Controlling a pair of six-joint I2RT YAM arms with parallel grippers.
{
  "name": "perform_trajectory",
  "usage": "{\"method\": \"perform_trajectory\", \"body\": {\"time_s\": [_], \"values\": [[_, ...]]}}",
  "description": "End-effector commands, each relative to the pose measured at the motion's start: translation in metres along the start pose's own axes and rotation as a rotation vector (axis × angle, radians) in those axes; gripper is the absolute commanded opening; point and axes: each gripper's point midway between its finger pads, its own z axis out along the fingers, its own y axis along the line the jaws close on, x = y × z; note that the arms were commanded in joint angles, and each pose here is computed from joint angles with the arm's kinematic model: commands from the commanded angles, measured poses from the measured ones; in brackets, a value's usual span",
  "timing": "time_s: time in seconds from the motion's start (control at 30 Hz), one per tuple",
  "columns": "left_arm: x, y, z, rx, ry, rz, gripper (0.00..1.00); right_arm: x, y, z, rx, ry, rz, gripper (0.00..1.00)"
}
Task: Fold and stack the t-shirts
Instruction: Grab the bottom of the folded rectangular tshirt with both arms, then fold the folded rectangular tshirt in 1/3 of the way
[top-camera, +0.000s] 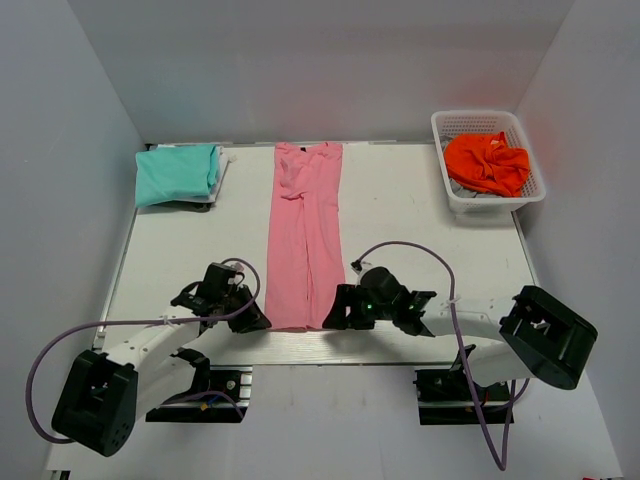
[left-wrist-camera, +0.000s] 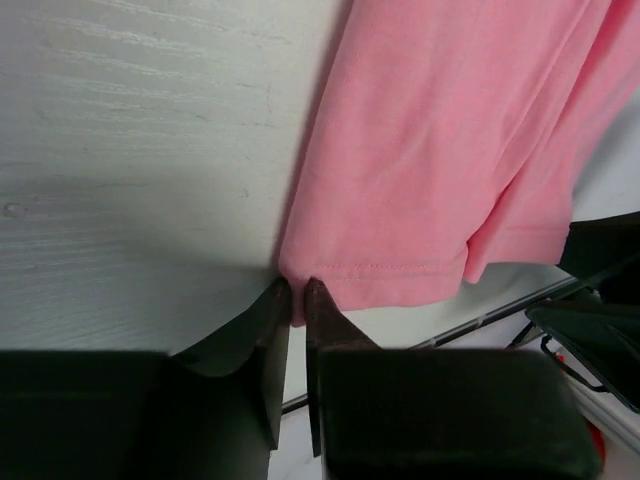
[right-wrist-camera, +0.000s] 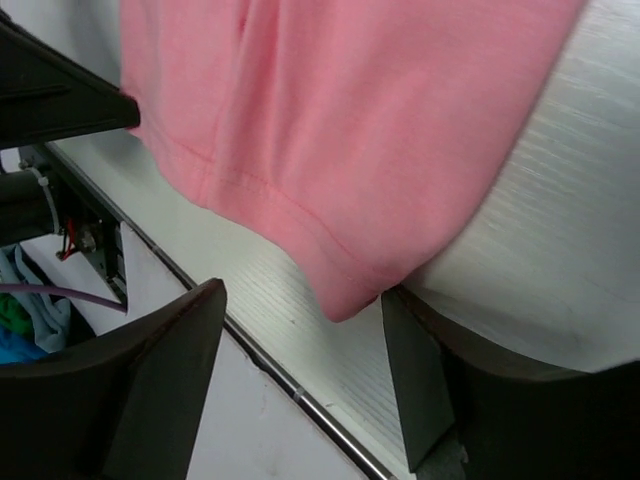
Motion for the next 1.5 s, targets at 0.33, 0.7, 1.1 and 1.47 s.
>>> {"method": "perform_trajectory", "body": {"time_s": [0.33, 0.7, 1.1, 1.47], "values": [[-0.002, -0.009, 0.006, 0.055, 0.01, 0.048, 0.06, -0.014, -0.036, -0.001, 0.191, -0.086, 0.005, 0.42], [-0.015, -0.05, -0.009, 0.204, -0.02, 0.076, 0.0, -0.032, -0.007, -0.003, 0.139, -0.093, -0.074, 0.0], [-0.087, -0.112, -0.033, 0.261, -0.21, 0.141, 0.0, -0.114, 0.01, -0.014, 0.305, -0.288, -0.151, 0.0], [-0.198, -0.162, -0.038, 0.166, -0.481, 0.156, 0.0, -0.226, 0.011, -0.01, 0.409, -0.461, -0.192, 0.0]]}}
